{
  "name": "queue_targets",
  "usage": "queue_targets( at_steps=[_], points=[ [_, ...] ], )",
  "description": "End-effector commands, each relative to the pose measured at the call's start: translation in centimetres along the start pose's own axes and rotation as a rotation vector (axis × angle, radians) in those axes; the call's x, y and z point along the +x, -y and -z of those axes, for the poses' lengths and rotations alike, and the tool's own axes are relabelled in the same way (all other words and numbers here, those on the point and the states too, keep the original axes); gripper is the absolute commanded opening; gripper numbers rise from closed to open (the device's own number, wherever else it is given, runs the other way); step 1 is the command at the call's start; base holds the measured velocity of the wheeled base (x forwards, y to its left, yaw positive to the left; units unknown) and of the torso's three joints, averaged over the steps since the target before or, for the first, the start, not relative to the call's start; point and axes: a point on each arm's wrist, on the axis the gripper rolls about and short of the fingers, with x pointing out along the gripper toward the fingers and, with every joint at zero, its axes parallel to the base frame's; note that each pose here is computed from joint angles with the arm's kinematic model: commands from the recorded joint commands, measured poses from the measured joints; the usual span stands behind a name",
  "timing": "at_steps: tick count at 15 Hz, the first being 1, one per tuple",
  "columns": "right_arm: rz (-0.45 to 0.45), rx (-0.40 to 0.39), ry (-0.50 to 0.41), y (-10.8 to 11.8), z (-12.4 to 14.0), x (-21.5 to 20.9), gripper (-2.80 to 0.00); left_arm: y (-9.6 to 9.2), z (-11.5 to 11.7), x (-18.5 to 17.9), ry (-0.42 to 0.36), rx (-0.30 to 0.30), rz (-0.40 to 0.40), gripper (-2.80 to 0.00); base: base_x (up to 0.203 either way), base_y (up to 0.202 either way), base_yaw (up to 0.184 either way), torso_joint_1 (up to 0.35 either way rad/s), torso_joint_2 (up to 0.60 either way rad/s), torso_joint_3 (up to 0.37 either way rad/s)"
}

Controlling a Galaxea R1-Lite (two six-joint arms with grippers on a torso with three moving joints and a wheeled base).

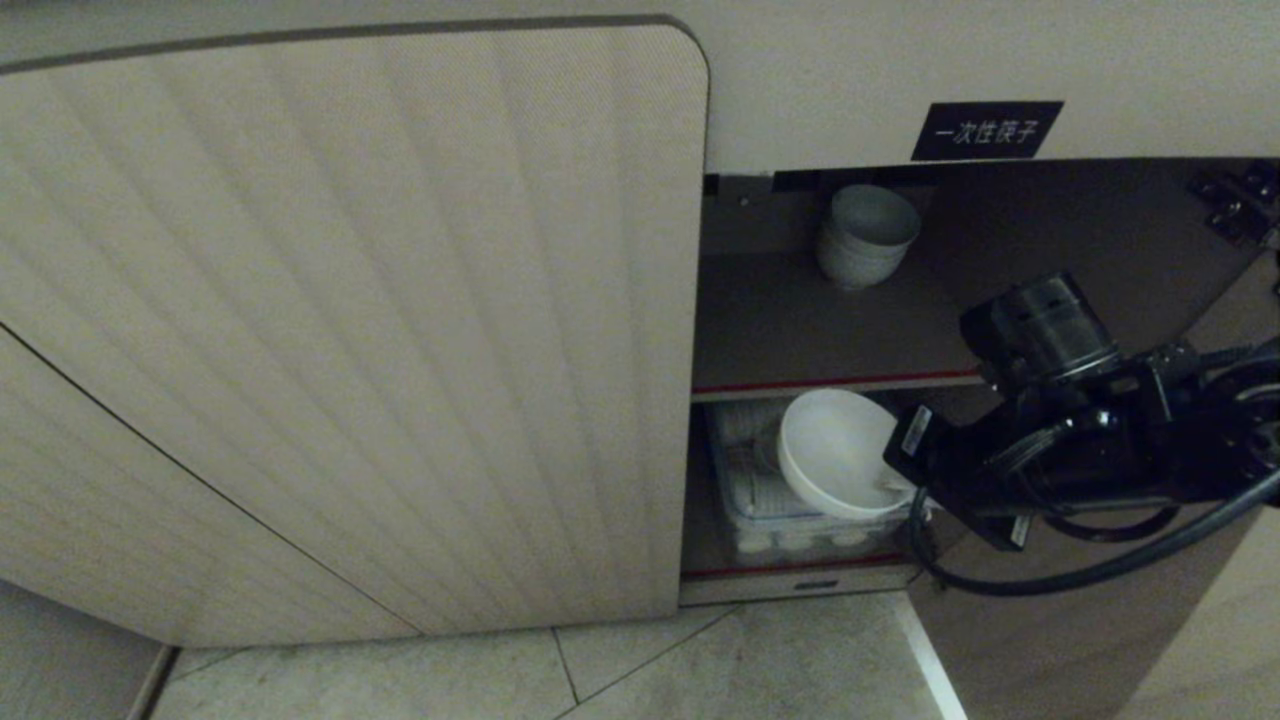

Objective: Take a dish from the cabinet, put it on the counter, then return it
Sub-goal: Put it back into the cabinet

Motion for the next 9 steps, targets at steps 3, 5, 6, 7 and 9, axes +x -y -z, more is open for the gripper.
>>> queue_targets(
  at_steps=[3,5,6,7,9],
  points=[
    [-0.021,0.036,0.017,-0.5,-0.4,-0.5,-2.80,0.0,0.0,0.0,0.001,0.000,-0.001,-2.80,0.000,0.000,0.000,0.000,0.00,0.000],
    [-0.030,0.069,0.025,-0.8,-0.7,-0.6,-2.80,0.0,0.0,0.0,0.001,0.000,-0.001,-2.80,0.000,0.000,0.000,0.000,0.00,0.000],
    [-0.030,0.090,0.026,-1.0,-0.9,-0.7,-2.80,0.0,0.0,0.0,0.001,0.000,-0.001,-2.80,0.000,0.000,0.000,0.000,0.00,0.000],
    [-0.024,0.106,0.025,-1.1,-1.1,-0.6,-2.80,0.0,0.0,0.0,0.001,0.000,-0.001,-2.80,0.000,0.000,0.000,0.000,0.00,0.000],
    [-0.025,0.127,0.032,-1.3,-1.4,-0.3,-2.80,0.0,0.0,0.0,0.001,0.000,-0.001,-2.80,0.000,0.000,0.000,0.000,0.00,0.000]
  ],
)
